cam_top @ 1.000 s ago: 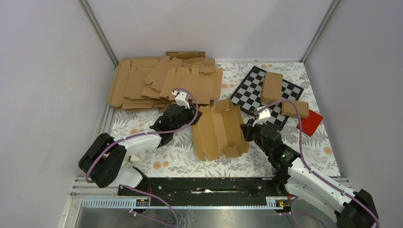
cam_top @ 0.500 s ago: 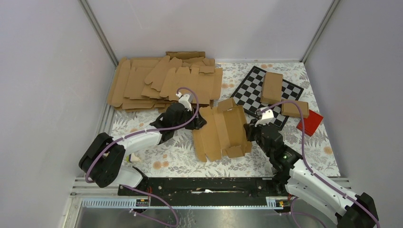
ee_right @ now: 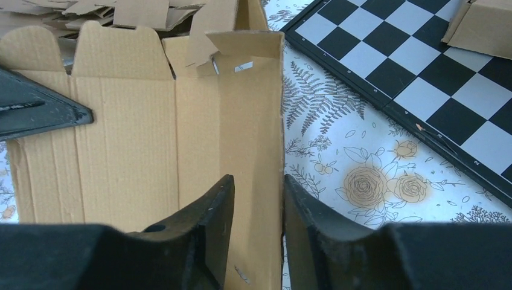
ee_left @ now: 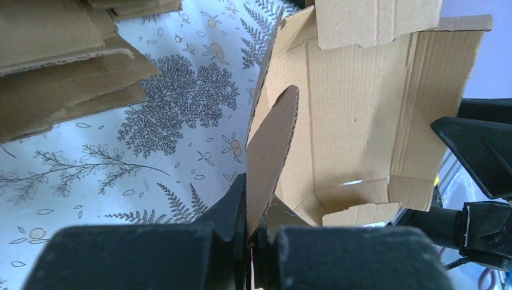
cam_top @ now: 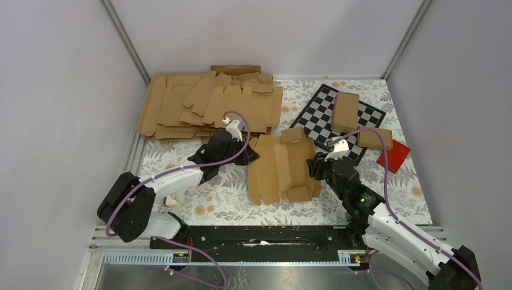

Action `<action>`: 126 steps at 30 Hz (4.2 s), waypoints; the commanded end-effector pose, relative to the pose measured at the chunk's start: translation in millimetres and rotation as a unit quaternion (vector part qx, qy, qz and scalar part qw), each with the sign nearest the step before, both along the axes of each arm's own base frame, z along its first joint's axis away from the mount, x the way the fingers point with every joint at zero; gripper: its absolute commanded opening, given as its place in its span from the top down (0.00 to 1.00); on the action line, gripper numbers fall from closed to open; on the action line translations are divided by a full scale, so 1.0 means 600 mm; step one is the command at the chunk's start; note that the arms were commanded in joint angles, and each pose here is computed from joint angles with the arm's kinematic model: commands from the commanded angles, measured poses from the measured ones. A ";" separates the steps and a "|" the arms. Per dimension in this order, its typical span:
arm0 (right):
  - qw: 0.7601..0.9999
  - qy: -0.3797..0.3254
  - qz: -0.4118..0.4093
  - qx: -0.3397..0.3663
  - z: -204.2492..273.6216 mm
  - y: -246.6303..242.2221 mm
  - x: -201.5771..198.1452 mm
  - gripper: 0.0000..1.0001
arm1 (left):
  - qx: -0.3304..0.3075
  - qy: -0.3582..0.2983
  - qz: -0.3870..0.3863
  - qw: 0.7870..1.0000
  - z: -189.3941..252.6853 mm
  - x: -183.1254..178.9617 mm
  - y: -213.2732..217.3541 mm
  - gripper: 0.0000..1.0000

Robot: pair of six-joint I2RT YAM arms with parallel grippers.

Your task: Fold the paper box

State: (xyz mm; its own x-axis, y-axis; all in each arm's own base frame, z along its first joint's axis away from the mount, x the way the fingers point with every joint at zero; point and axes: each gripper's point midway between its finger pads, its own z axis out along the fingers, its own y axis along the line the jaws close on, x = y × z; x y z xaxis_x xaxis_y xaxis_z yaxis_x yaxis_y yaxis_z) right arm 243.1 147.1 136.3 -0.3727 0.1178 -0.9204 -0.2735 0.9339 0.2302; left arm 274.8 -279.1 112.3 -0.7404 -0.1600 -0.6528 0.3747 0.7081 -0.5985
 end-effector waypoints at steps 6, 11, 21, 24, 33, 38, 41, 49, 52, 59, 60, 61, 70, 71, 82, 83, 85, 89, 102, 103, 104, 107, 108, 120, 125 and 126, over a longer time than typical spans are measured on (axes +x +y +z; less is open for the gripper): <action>0.998 0.061 -0.013 0.015 -0.048 0.006 -0.012 0.20 | -0.012 -0.161 0.028 0.987 0.136 0.034 0.024 1.00; 0.998 0.051 -0.032 -0.005 -0.040 -0.004 0.003 0.01 | 0.012 -0.206 0.007 0.978 0.166 0.016 0.004 1.00; 1.000 0.006 -0.022 -0.005 0.045 0.006 0.033 0.00 | 0.040 -0.342 0.036 0.938 0.215 -0.020 -0.005 1.00; 0.999 0.020 -0.034 -0.007 0.038 -0.007 0.045 0.00 | 0.070 -0.382 0.050 0.920 0.211 -0.011 0.011 1.00; 0.996 0.064 -0.002 0.059 -0.001 -0.006 0.058 0.00 | 0.118 -0.433 0.054 0.892 0.180 0.002 0.027 1.00; 0.995 0.068 -0.004 0.067 -0.035 -0.004 0.058 0.00 | 0.109 -0.432 0.055 0.894 0.171 -0.002 0.030 1.00; 0.995 0.062 -0.006 0.081 -0.043 -0.002 0.059 0.00 | 0.101 -0.430 0.053 0.896 0.166 -0.005 0.028 1.00; 0.992 0.088 0.031 0.088 -0.062 0.031 0.069 0.01 | 0.088 -0.423 0.043 0.901 0.168 -0.011 0.021 1.00; 0.990 0.100 -0.007 0.095 -0.075 0.028 0.098 0.00 | 0.081 -0.424 0.039 0.901 0.171 -0.015 0.020 1.00; 0.992 0.059 -0.087 0.076 -0.104 -0.007 0.149 0.00 | 0.083 -0.418 0.037 0.904 0.162 -0.015 0.017 1.00; 0.992 0.056 -0.084 0.069 -0.108 -0.007 0.153 0.00 | 0.085 -0.417 0.036 0.904 0.160 -0.014 0.016 1.00; 0.993 0.059 -0.082 0.062 -0.114 -0.006 0.156 0.00 | 0.088 -0.415 0.034 0.905 0.158 -0.013 0.015 1.00; 0.996 0.081 -0.048 -0.012 -0.159 0.027 0.147 0.04 | 0.096 -0.410 0.034 0.907 0.147 -0.008 0.013 1.00; 0.996 0.078 -0.035 -0.018 -0.158 0.038 0.139 0.04 | 0.097 -0.409 0.033 0.907 0.145 -0.008 0.012 1.00; 0.993 0.067 0.091 0.026 -0.138 0.102 0.084 0.04 | 0.099 -0.408 0.033 0.907 0.137 -0.005 0.010 1.00; 0.992 0.071 0.099 0.027 -0.140 0.107 0.082 0.04 | 0.090 -0.402 0.034 0.910 0.137 -0.007 0.007 1.00; 0.990 0.082 0.110 0.027 -0.147 0.117 0.078 0.06 | 0.083 -0.397 0.031 0.913 0.135 -0.008 0.004 1.00; 0.989 0.086 0.117 0.023 -0.145 0.133 0.075 0.07 | 0.073 -0.388 0.024 0.918 0.128 -0.012 -0.004 1.00; 0.986 0.109 0.121 -0.040 -0.158 0.129 0.052 0.02 | 0.052 -0.364 0.031 0.929 0.139 -0.010 -0.006 1.00; 0.985 0.115 0.121 -0.042 -0.159 0.129 0.051 0.02 | 0.047 -0.353 0.032 0.934 0.142 -0.009 -0.007 1.00; 0.985 0.119 0.121 -0.041 -0.157 0.130 0.050 0.02 | 0.042 -0.343 0.033 0.938 0.145 -0.008 -0.009 1.00; 0.983 0.128 0.122 -0.038 -0.152 0.133 0.047 0.03 | 0.028 -0.322 0.031 0.946 0.154 -0.009 -0.016 1.00; 0.983 0.129 0.121 -0.038 -0.151 0.133 0.047 0.02 | 0.022 -0.315 0.031 0.948 0.156 -0.011 -0.018 1.00; 0.984 0.116 0.131 -0.045 -0.140 0.124 0.034 0.01 | -0.004 -0.246 0.044 0.968 0.197 -0.004 -0.023 1.00; 0.982 0.104 0.153 -0.050 -0.141 0.122 0.019 0.00 | -0.009 -0.243 0.050 0.969 0.204 0.000 -0.021 1.00; 0.981 0.108 0.153 -0.055 -0.145 0.120 0.015 0.00 | -0.008 -0.244 0.051 0.969 0.203 0.001 -0.020 1.00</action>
